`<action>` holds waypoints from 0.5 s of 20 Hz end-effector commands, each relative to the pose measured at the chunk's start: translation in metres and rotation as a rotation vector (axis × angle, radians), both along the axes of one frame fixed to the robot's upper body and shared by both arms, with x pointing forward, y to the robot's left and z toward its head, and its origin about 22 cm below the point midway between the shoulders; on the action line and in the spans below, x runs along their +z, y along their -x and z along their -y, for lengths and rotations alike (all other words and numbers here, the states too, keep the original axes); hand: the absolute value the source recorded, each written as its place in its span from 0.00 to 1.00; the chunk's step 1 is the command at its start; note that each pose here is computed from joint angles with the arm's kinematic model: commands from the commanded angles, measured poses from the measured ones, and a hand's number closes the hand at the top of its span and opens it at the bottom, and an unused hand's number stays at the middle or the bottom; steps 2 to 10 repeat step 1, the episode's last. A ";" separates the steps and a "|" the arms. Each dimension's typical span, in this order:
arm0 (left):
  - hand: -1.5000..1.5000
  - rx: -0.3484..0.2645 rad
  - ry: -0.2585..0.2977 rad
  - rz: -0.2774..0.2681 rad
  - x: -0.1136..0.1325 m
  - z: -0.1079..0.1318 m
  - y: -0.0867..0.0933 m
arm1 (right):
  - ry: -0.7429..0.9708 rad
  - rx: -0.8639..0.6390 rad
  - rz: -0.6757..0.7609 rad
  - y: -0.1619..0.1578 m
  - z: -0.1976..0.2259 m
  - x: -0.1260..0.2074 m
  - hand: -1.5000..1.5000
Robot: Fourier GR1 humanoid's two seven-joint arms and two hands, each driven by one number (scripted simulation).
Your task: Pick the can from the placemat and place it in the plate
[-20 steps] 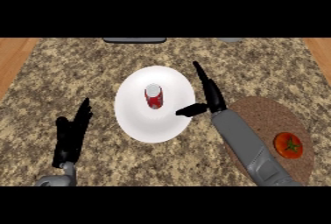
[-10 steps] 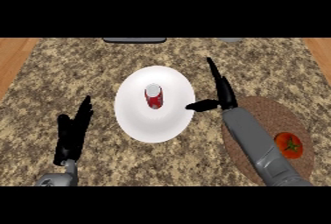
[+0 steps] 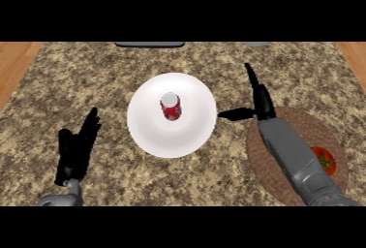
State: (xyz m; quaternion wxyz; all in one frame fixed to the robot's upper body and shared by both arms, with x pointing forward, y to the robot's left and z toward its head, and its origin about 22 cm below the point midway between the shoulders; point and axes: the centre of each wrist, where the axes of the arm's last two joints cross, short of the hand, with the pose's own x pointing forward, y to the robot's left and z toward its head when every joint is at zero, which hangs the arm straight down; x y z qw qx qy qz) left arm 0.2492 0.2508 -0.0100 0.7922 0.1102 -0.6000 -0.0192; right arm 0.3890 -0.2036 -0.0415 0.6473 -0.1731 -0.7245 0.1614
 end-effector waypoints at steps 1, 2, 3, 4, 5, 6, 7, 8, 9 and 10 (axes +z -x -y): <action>0.50 -0.013 0.003 0.008 0.025 0.001 0.008 | 0.054 -0.046 -0.015 0.008 0.025 -0.011 0.00; 0.50 -0.013 0.003 0.008 0.025 0.001 0.008 | 0.054 -0.046 -0.015 0.008 0.025 -0.011 0.00; 0.50 -0.013 0.003 0.008 0.025 0.001 0.008 | 0.054 -0.046 -0.015 0.008 0.025 -0.011 0.00; 0.50 -0.013 0.003 0.008 0.025 0.001 0.008 | 0.054 -0.046 -0.015 0.008 0.025 -0.011 0.00; 0.50 -0.013 0.003 0.008 0.025 0.001 0.008 | 0.054 -0.046 -0.015 0.008 0.025 -0.011 0.00; 0.50 -0.013 0.003 0.008 0.025 0.001 0.008 | 0.054 -0.046 -0.015 0.008 0.025 -0.011 0.00; 0.50 -0.013 0.003 0.008 0.025 0.001 0.008 | 0.054 -0.046 -0.015 0.008 0.025 -0.011 0.00; 0.50 -0.013 0.003 0.008 0.025 0.001 0.008 | 0.054 -0.046 -0.015 0.008 0.025 -0.011 0.00; 0.50 -0.013 0.003 0.008 0.025 0.001 0.008 | 0.054 -0.046 -0.015 0.008 0.025 -0.011 0.00; 0.50 -0.013 0.003 0.008 0.025 0.001 0.008 | 0.054 -0.046 -0.015 0.008 0.025 -0.011 0.00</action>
